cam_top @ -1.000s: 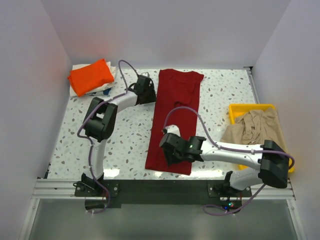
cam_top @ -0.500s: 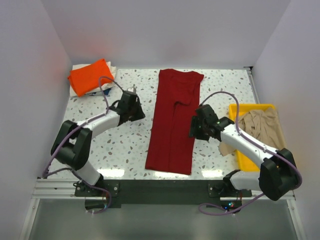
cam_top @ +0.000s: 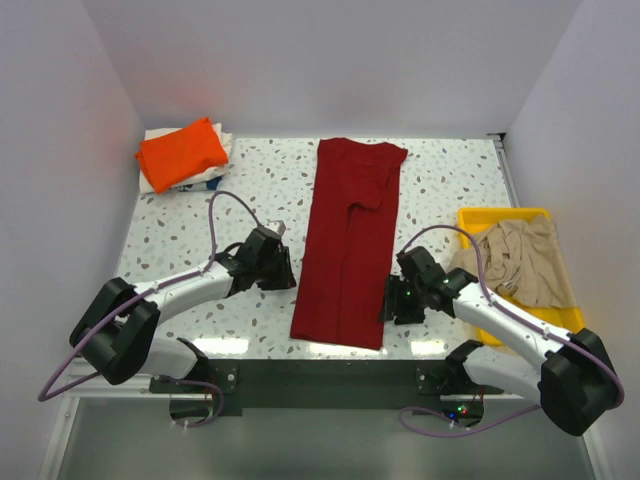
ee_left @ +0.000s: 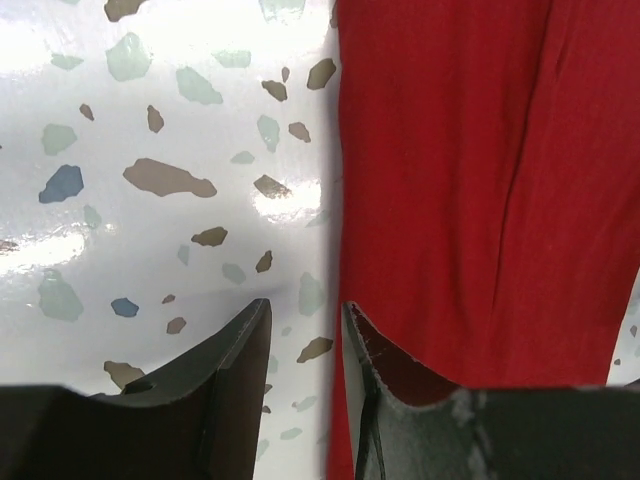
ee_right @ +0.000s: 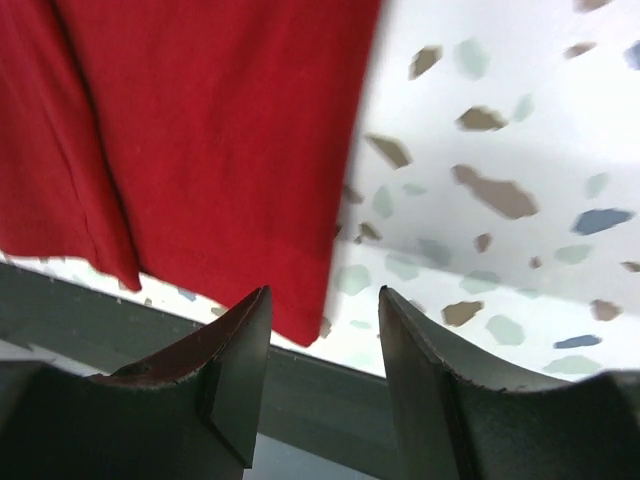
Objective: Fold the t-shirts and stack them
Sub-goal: Fold the tshirt
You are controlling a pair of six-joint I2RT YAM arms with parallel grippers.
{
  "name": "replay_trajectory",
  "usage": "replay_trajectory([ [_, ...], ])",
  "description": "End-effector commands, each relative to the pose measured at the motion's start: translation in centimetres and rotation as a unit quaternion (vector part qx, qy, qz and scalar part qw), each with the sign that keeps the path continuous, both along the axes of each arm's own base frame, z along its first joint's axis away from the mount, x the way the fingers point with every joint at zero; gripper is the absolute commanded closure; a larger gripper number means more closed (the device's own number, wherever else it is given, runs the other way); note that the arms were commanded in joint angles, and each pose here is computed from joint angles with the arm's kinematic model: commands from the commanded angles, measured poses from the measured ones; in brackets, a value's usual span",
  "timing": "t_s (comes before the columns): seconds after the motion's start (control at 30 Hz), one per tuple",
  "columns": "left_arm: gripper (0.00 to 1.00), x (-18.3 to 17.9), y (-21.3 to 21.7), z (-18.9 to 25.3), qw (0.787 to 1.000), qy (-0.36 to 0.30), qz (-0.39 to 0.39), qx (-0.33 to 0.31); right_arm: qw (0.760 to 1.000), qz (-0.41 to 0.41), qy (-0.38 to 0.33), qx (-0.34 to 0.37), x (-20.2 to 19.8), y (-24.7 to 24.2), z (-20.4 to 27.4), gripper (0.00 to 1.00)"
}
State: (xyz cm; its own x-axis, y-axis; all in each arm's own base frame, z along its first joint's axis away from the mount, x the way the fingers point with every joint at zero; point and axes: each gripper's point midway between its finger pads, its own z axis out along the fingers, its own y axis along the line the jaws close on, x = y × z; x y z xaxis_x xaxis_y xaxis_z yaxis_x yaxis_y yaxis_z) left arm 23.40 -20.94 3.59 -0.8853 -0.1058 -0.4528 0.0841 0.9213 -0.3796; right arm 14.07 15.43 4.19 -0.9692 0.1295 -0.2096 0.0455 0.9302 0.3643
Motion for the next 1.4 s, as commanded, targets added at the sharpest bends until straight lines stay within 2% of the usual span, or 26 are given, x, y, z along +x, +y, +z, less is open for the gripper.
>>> replay_trajectory([
  [0.0, 0.6, -1.0, -0.4, 0.5, 1.0, 0.005, -0.01, -0.015, 1.0, 0.011, 0.005, 0.003, -1.2, 1.0, 0.3, 0.5],
  [0.2, 0.61, -2.6, -0.6, 0.4, 0.999, 0.016, -0.027, -0.017, 0.996, 0.039, -0.04, -0.07, -2.0, 1.1, 1.0, 0.58],
  [0.43, 0.64, -3.6, -2.0, 2.6, 0.997, -0.005, -0.061, -0.036, 0.991, 0.057, -0.086, -0.088, -1.5, 3.3, 2.6, 0.61],
  [0.57, 0.68, -3.4, -3.9, 5.3, 0.992, -0.037, -0.088, -0.087, 0.99, 0.067, -0.093, -0.086, -1.3, 4.6, 2.5, 0.61],
  [0.77, 0.83, -5.9, -5.3, 2.4, 0.99, 0.004, -0.119, -0.081, 0.986, 0.084, -0.099, -0.106, -1.4, 5.6, 1.5, 0.61],
  [0.83, 0.85, -7.0, -5.7, 1.3, 0.988, 0.022, -0.131, -0.078, 0.985, 0.092, -0.1, -0.107, -1.6, 5.9, 1.3, 0.61],
  [1.07, 1.0, -8.6, -4.3, -1.5, 0.991, 0.062, -0.113, -0.023, 0.982, 0.104, -0.092, -0.129, -2.4, 6.2, -0.1, 0.61],
  [1.37, 1.0, -9.5, -3.1, -3.7, 0.991, 0.095, -0.098, 0.009, 0.98, 0.106, -0.075, -0.148, -3.5, 5.4, -1.9, 0.61],
])
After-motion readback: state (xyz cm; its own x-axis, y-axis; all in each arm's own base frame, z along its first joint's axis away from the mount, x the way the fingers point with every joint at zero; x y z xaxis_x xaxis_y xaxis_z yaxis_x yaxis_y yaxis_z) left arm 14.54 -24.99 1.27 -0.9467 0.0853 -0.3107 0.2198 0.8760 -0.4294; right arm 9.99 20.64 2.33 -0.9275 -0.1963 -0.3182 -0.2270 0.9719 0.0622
